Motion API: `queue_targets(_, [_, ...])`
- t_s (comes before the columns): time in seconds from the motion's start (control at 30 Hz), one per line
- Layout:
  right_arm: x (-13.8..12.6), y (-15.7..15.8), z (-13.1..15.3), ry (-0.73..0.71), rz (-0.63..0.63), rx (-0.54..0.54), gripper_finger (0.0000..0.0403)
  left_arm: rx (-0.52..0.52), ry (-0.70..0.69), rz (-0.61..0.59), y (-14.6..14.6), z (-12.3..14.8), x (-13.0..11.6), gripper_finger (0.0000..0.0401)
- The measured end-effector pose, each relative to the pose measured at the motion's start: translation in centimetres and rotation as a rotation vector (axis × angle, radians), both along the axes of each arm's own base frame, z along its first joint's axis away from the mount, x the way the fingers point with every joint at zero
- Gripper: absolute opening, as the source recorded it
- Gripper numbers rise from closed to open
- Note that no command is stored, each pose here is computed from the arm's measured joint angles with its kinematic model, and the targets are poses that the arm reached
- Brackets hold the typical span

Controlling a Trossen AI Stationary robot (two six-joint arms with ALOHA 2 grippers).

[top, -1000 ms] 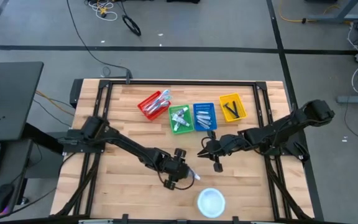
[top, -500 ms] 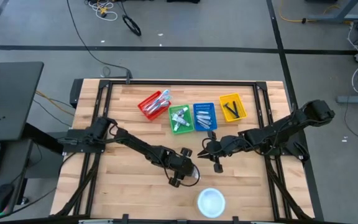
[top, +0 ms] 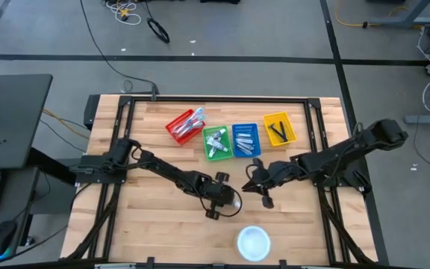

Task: Pick & Place Travel size toiletries
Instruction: Put the white toothpaste into the green bin

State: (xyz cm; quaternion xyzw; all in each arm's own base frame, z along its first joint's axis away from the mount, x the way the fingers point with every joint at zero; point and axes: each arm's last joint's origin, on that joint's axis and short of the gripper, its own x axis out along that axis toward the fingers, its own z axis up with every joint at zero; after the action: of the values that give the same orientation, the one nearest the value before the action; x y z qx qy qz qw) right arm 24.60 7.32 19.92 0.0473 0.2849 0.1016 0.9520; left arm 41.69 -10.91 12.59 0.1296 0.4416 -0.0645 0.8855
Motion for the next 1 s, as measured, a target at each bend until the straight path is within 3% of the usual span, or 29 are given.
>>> queue_targets(0.23, [-2.6, -0.7, 3.0, -0.058, -0.043, -0.002, 0.0045, 0.179, 0.029, 0.141, 1.8, 3.1, -1.5, 0.0050])
queue_targets(0.37, [-3.6, -0.7, 4.4, -0.124, -0.049, 0.009, 0.0045, 0.249, 0.057, 0.284, 5.1, 5.2, -2.3, 0.0050])
queue_targets(0.6, [-3.9, -0.5, 4.8, -0.142, -0.034, 0.016, 0.0045, 0.276, -0.007, 0.500, 11.2, 7.8, -2.5, 0.0050])
queue_targets(0.8, [-3.9, -0.4, 4.7, -0.131, -0.036, 0.013, 0.0045, 0.145, 0.068, 0.533, 16.0, 6.7, -3.1, 0.0050])
queue_targets(1.0, [-3.8, -0.6, 4.8, -0.148, -0.079, 0.008, 0.0045, 0.071, 0.077, 0.537, 18.1, 6.2, -3.6, 0.0060])
